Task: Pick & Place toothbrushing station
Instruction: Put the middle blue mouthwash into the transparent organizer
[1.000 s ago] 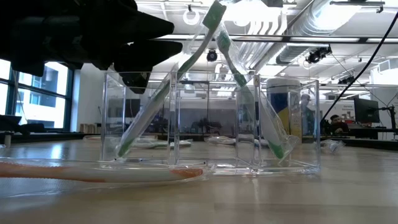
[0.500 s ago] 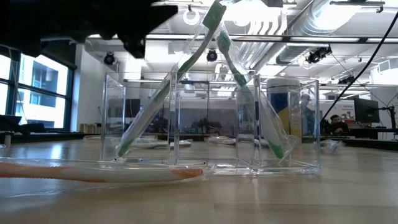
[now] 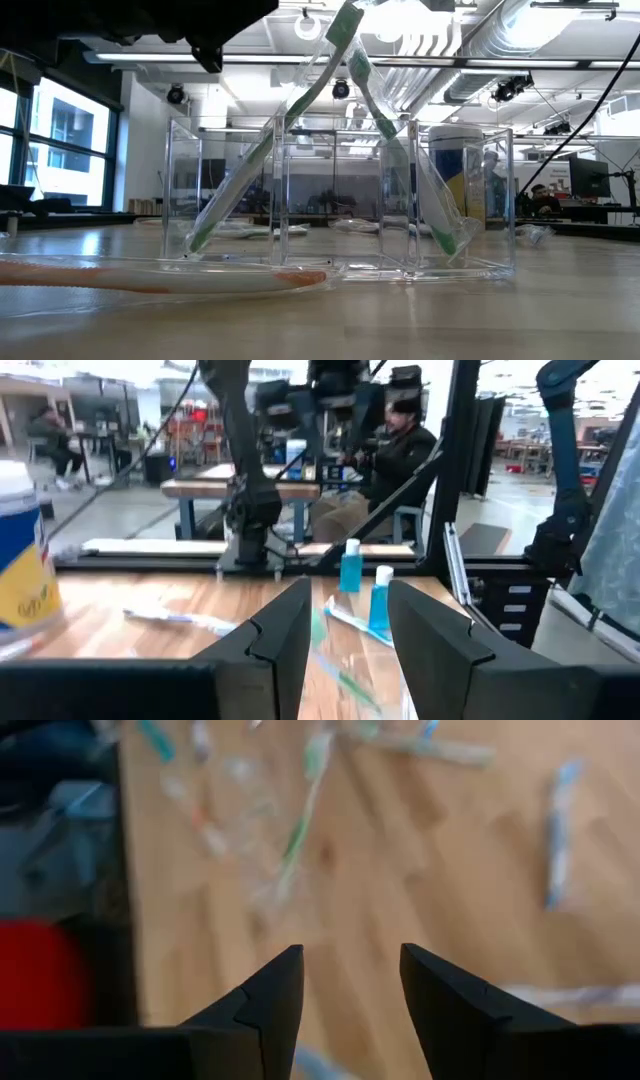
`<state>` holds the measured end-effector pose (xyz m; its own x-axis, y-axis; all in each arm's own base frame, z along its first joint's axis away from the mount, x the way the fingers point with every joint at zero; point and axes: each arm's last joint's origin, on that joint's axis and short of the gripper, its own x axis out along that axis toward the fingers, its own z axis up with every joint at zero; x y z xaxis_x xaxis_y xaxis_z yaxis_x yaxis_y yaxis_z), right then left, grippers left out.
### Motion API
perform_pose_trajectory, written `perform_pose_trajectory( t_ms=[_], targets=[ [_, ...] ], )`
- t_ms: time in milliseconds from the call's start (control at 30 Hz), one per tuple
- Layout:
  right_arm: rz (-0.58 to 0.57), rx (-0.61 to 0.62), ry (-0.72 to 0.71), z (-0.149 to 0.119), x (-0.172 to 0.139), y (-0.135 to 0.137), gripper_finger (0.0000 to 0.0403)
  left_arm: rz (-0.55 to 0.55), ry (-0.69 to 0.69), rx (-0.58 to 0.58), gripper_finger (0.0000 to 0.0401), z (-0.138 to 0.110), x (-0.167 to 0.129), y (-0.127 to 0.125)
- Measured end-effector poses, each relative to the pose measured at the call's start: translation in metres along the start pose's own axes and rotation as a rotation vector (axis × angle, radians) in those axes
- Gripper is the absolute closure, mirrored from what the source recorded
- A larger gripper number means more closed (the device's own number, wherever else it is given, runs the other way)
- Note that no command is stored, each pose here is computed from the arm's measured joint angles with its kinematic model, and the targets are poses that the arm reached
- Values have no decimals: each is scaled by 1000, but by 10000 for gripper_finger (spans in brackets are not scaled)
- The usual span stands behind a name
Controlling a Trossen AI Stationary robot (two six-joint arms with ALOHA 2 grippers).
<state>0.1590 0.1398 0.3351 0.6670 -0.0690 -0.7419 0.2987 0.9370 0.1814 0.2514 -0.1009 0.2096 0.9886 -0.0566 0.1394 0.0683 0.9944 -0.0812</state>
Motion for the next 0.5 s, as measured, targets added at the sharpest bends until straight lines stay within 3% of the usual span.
perform_pose_trajectory(
  t_ms=[233,500],
  targets=[
    [-46,154,164,-11,1,-5,229,2,8,-2,265,-1,0,0],
    [-3,216,300,-17,12,9,168,-8,7,-13,265,-1,0,0]
  ],
)
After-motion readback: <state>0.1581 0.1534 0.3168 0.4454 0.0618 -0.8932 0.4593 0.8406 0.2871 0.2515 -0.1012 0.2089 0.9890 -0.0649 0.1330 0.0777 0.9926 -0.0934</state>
